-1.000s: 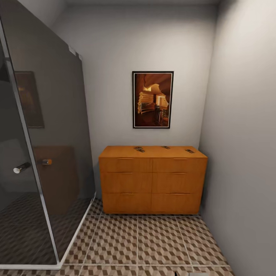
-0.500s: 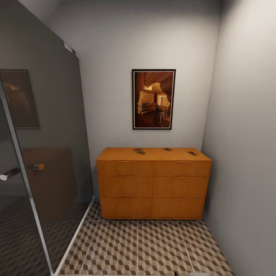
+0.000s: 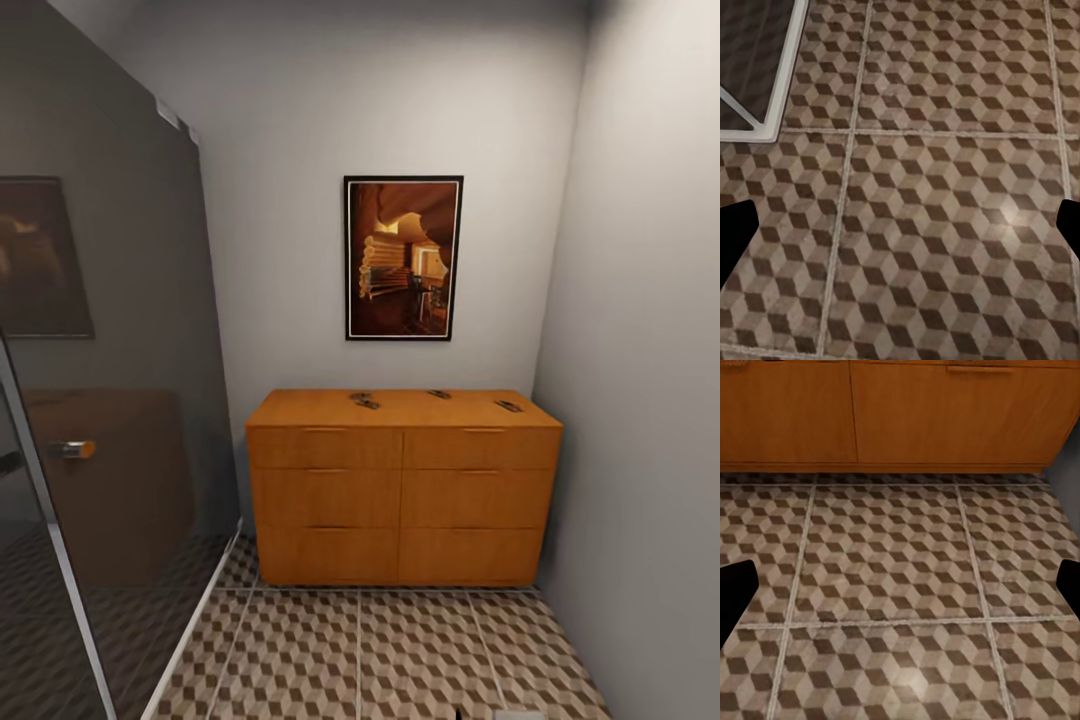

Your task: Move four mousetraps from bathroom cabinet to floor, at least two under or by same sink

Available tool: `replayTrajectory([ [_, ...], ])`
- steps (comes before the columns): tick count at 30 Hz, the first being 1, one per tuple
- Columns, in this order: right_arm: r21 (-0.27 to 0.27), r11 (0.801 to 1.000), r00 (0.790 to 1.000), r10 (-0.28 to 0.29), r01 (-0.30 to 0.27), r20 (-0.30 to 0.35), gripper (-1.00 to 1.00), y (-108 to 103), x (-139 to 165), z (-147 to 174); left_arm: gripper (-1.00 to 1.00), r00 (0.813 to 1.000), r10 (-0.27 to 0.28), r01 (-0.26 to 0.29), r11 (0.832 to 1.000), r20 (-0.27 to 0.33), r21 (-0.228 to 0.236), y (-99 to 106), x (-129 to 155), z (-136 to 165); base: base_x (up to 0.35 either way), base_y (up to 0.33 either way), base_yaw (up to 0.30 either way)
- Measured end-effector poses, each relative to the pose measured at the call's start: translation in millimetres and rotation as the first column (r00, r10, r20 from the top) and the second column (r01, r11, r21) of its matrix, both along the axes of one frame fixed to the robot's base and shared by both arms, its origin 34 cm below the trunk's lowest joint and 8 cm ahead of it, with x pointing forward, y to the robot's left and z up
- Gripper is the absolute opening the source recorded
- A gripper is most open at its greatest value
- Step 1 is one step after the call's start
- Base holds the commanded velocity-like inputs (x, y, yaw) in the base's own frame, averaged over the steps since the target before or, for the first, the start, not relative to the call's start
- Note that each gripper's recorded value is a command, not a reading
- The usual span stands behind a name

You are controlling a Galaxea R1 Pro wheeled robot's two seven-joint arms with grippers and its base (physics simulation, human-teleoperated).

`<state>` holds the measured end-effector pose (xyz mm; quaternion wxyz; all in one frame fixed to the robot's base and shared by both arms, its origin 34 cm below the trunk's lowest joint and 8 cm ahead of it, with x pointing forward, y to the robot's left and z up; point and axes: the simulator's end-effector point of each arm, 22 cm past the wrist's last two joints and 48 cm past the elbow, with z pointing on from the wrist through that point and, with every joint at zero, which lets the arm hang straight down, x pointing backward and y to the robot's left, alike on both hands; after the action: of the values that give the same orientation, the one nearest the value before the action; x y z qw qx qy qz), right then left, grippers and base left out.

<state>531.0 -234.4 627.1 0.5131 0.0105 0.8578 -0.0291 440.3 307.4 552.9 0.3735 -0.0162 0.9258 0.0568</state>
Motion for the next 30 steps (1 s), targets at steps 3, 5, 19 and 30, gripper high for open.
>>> replayTrajectory([
  [3, 0.000, 1.000, 1.000, 0.000, 0.000, 0.000, 1.00, 0.0, 0.0, -0.1, 1.00, 1.000, 0.000, 0.000, 1.000, 0.000, 0.000, 0.0, 0.0, -0.1, 0.043, 0.000, 0.000],
  [5, 0.000, 1.000, 1.000, 0.000, 0.000, 0.000, 1.00, 0.0, 0.1, -0.1, 1.00, 1.000, 0.000, 0.000, 1.000, 0.000, 0.000, 0.0, 0.1, -0.1, 0.018, 0.000, 0.000],
  [19, 0.001, 1.000, 1.000, 0.000, 0.000, 0.000, 1.00, 1.0, 0.0, -0.2, 1.00, 1.000, -0.001, 0.001, 1.000, 0.000, 0.000, -0.3, 0.1, -0.1, 0.002, 0.000, 0.000],
  [30, 0.001, 1.000, 1.000, 0.000, 0.000, 0.000, 1.00, 1.0, 0.1, -0.1, 1.00, 1.000, -0.003, 0.003, 1.000, -0.001, -0.001, -0.8, -0.1, -0.3, 0.000, 0.000, 0.000],
])
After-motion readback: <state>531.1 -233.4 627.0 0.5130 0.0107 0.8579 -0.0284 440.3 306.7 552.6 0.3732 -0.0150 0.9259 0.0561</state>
